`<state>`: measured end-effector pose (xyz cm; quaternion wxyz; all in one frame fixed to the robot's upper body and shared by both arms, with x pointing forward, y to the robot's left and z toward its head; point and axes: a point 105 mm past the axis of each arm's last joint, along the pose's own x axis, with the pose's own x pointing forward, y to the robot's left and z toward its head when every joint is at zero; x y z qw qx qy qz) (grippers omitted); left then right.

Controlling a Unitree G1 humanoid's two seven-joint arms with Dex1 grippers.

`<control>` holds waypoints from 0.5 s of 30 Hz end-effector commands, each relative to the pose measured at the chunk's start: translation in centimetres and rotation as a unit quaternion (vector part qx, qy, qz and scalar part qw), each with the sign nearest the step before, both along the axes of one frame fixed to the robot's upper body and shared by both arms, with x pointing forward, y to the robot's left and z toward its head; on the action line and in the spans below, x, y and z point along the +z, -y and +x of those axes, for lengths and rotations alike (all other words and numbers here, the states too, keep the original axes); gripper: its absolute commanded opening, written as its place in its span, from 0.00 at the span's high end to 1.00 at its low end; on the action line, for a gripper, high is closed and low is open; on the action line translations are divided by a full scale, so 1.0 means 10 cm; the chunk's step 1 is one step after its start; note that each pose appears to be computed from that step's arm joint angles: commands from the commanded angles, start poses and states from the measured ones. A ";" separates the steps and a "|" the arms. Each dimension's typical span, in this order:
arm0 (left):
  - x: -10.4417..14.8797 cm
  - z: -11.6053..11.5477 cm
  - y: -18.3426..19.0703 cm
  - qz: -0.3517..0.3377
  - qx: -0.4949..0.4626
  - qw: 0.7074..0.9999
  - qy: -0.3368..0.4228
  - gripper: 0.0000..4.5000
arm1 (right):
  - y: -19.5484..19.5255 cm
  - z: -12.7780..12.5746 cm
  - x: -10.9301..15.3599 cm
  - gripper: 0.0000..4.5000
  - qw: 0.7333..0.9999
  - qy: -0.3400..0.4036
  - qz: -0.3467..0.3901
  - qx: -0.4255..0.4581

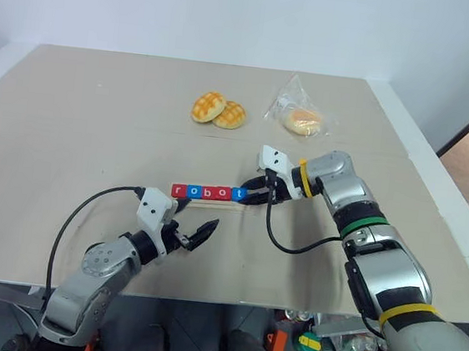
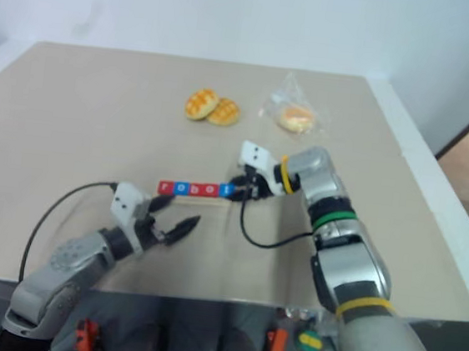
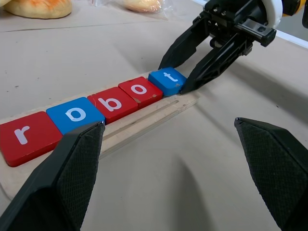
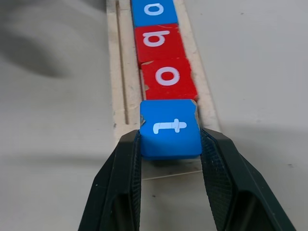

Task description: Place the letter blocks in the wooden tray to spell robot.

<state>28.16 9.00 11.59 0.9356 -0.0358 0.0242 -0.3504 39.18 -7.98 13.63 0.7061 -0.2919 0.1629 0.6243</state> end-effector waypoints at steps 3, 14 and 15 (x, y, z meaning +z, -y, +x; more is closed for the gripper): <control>0.10 -0.03 0.06 -0.001 -0.019 1.000 0.020 0.00 | 0.02 0.01 0.19 0.63 0.999 0.034 0.031 -0.026; 0.08 -0.01 0.08 -0.002 -0.025 1.000 0.016 0.00 | 0.01 -0.11 0.26 0.63 0.996 0.036 0.052 -0.059; 0.08 -0.01 0.09 -0.002 -0.026 1.000 0.016 0.00 | 0.02 -0.11 0.26 0.63 0.996 0.037 0.051 -0.060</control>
